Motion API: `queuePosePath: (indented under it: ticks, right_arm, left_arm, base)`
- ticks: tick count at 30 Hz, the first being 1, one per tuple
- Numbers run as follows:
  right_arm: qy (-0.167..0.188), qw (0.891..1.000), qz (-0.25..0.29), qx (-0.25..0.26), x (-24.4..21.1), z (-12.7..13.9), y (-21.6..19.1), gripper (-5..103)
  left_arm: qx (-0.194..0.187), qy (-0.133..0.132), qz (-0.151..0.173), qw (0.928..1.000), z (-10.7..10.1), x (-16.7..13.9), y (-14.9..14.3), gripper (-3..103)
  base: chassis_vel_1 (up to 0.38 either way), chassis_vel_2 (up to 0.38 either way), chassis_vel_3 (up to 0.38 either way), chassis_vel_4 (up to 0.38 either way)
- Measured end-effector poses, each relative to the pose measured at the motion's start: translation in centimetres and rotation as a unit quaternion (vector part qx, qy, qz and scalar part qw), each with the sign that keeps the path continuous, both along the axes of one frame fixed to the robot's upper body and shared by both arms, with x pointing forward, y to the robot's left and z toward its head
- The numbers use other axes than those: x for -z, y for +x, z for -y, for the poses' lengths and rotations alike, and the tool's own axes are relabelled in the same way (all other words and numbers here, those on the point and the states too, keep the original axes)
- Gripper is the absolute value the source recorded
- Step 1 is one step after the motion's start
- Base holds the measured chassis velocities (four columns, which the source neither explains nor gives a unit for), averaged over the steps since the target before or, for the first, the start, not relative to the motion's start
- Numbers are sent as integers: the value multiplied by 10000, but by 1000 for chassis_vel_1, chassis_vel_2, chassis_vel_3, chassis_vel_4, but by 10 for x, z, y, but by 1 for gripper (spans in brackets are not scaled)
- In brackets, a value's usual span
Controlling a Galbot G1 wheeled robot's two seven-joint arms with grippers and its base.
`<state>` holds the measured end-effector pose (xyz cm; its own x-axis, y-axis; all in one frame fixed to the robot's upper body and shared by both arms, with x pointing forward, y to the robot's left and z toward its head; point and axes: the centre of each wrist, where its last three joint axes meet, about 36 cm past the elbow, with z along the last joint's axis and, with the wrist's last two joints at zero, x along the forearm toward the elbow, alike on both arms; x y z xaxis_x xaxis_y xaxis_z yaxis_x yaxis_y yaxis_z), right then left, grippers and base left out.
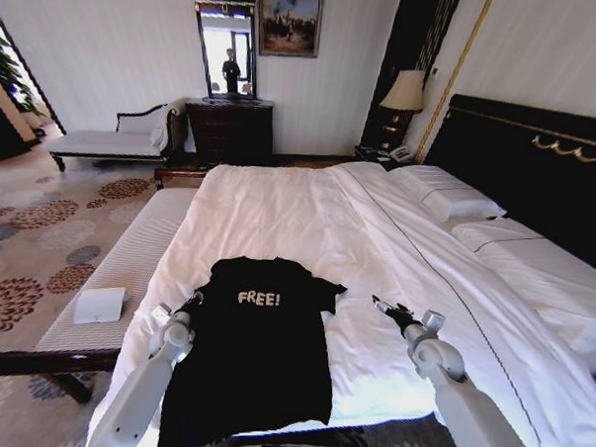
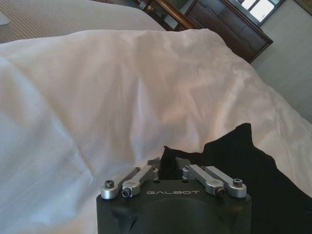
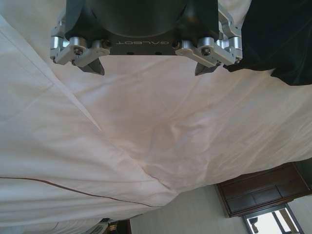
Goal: Fold the clothes on the bed.
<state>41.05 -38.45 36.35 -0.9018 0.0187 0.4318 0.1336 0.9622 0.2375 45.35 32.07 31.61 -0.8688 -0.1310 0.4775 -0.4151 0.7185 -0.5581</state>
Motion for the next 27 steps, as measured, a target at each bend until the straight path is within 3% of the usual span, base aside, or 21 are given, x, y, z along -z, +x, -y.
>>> queuePosePath:
  ticks: [2, 6, 14, 24, 27]
  right_arm:
    - [1, 10000, 4, -2, 0, 0, 0, 100]
    - [6, 10000, -3, 9, 0, 0, -1, 100]
    - [48, 10000, -38, 38, 5, -1, -5, 100]
    - [67, 10000, -54, 19, 9, -6, -6, 100]
    - [71, 10000, -59, -7, 10, -8, -5, 100]
  left_arm:
    - [-24, 2, 20, 10000, -1, 0, 0, 8]
    - [-64, 79, 124, 9999, -3, 0, 0, 1]
    - [-171, 406, 760, 9961, -26, -29, -1, 0]
    - [-391, 574, 962, 9929, -60, -43, -18, 0]
    - [-325, 742, 958, 9921, -69, -39, -24, 0]
  base:
    - [0, 0, 0, 0]
    - [0, 0, 0, 0]
    - [0, 0, 0, 0]
    - [0, 0, 0, 0]
    - [0, 0, 0, 0]
